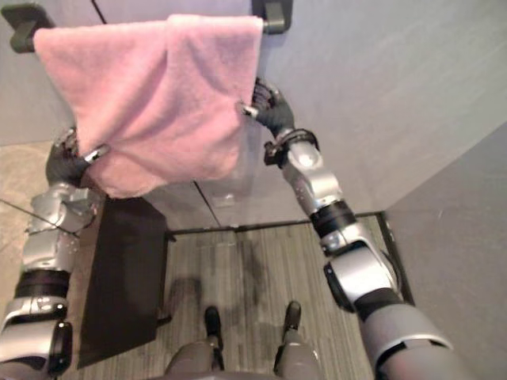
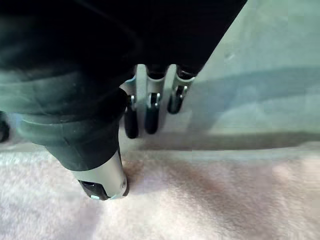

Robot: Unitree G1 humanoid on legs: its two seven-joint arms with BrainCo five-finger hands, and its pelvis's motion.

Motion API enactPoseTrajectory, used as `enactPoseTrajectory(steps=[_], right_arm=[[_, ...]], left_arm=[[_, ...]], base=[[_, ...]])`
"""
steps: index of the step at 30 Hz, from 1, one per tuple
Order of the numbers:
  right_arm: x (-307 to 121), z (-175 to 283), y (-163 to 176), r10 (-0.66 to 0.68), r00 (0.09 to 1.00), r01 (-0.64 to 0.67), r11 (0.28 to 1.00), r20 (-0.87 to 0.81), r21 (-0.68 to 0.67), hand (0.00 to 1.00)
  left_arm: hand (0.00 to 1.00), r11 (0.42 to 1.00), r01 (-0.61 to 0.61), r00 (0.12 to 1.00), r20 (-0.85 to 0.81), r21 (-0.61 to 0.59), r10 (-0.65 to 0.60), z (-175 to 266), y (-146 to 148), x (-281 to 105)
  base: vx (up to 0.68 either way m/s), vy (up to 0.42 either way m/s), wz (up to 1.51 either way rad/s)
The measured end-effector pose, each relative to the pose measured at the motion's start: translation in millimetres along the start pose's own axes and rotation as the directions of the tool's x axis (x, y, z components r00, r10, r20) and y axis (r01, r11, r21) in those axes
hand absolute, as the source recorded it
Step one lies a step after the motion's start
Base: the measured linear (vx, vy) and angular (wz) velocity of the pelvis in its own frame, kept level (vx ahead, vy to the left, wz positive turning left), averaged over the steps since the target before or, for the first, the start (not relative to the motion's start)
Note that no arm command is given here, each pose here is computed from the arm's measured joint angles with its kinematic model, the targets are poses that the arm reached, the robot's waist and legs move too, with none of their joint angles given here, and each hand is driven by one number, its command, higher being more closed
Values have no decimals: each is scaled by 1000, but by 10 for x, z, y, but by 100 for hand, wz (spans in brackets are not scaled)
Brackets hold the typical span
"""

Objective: Organize washtable

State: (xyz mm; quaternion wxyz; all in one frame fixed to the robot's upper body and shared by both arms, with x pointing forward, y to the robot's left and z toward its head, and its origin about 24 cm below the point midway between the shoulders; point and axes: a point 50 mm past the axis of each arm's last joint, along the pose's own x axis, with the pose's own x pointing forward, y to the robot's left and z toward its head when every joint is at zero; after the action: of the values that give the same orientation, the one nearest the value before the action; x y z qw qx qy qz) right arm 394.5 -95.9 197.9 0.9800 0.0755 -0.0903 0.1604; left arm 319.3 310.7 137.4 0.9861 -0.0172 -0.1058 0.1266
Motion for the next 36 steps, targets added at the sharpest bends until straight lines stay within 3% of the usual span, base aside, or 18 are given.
enactPoseTrajectory(steps=[14, 20, 25, 28, 32, 36], right_arm=[[-55, -97, -84, -24, 999, 24, 1000, -26, 11, 0], [-238, -71, -376, -107, 994, 106, 993, 21, 52, 0], [-689, 2, -879, -323, 938, 309, 944, 123, 119, 0], [-1101, 173, -1220, -514, 825, 509, 857, 237, 86, 0], [-1263, 307, -1252, -553, 768, 572, 819, 324, 45, 0], [-1255, 334, -1069, -451, 818, 469, 882, 356, 41, 0]], left_arm=[[0, 1000, 5, 999, -41, 16, -5, -59, 89, -22], [0, 1000, -1, 999, -51, 23, 2, -84, 152, -65], [0, 989, -149, 988, 41, -7, 150, 97, 454, -211], [0, 955, -287, 935, 198, -69, 295, 337, 593, -435], [0, 939, -342, 903, 266, -31, 338, 422, 593, -591], [0, 946, -320, 889, 360, 51, 282, 616, 480, -684]], base=[[0, 0, 0], [3, 5, 3], [5, 7, 3], [9, 9, 7], [0, 0, 0], [-35, -1, 7]])
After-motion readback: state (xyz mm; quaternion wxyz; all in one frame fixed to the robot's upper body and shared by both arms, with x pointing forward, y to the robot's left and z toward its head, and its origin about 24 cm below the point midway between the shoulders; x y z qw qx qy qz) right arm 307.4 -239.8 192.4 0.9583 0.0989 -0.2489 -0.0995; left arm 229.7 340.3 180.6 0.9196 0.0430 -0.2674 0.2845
